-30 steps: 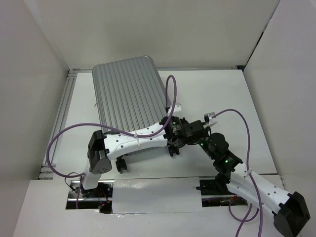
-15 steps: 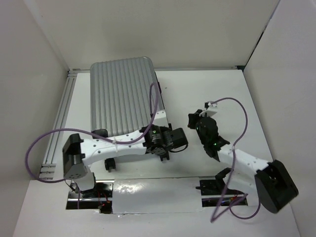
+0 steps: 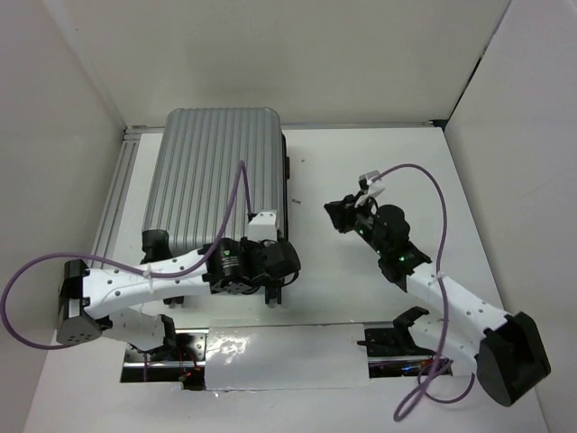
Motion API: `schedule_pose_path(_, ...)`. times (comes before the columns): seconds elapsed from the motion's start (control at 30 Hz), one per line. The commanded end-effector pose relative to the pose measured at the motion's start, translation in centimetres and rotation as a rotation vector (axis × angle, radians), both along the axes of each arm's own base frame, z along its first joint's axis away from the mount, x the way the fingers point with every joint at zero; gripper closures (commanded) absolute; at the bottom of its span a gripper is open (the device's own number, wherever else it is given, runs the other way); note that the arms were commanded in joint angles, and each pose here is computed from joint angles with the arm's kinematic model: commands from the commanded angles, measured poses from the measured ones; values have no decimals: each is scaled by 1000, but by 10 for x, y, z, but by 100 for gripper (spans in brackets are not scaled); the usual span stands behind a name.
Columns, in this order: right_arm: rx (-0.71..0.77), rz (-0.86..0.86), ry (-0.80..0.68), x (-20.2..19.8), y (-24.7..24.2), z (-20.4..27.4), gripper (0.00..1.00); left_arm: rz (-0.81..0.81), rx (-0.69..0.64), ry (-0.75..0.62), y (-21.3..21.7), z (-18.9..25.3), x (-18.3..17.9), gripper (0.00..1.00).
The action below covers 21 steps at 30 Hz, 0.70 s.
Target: Pack the luggage
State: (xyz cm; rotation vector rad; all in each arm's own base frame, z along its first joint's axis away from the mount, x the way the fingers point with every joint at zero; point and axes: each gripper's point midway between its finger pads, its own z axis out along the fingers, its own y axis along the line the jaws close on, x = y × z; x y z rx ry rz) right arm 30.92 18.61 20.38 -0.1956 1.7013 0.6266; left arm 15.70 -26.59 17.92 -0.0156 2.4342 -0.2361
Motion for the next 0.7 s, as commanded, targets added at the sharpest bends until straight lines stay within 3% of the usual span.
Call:
schedule_pose_path(0.0,-107,244,10,-45,28,-9,57,-96,-74,-100,-6,33,8,100)
schedule_pose_path(0.07,-178,351,17,-64,39,-15,46,-126,-112,-138,-7,46,9,100)
schedule_pose_path(0.13,-194,448,28,-82,55,-22,45,-143,-128,-147,-10,49,9,100)
schedule_pose_path(0.17,-204,494,31,-90,62,-23,39,-160,-155,-155,-14,52,8,100)
schedule_pose_path(0.27,-289,573,97,-105,83,-48,38,-156,-157,-139,-17,48,7,100)
schedule_pose_path(0.47,-342,620,-1,-125,117,-53,36,-144,-142,-137,-15,44,8,100)
schedule_pose_path(0.67,-304,563,-58,-113,124,-43,36,-137,-148,-134,-16,45,8,100)
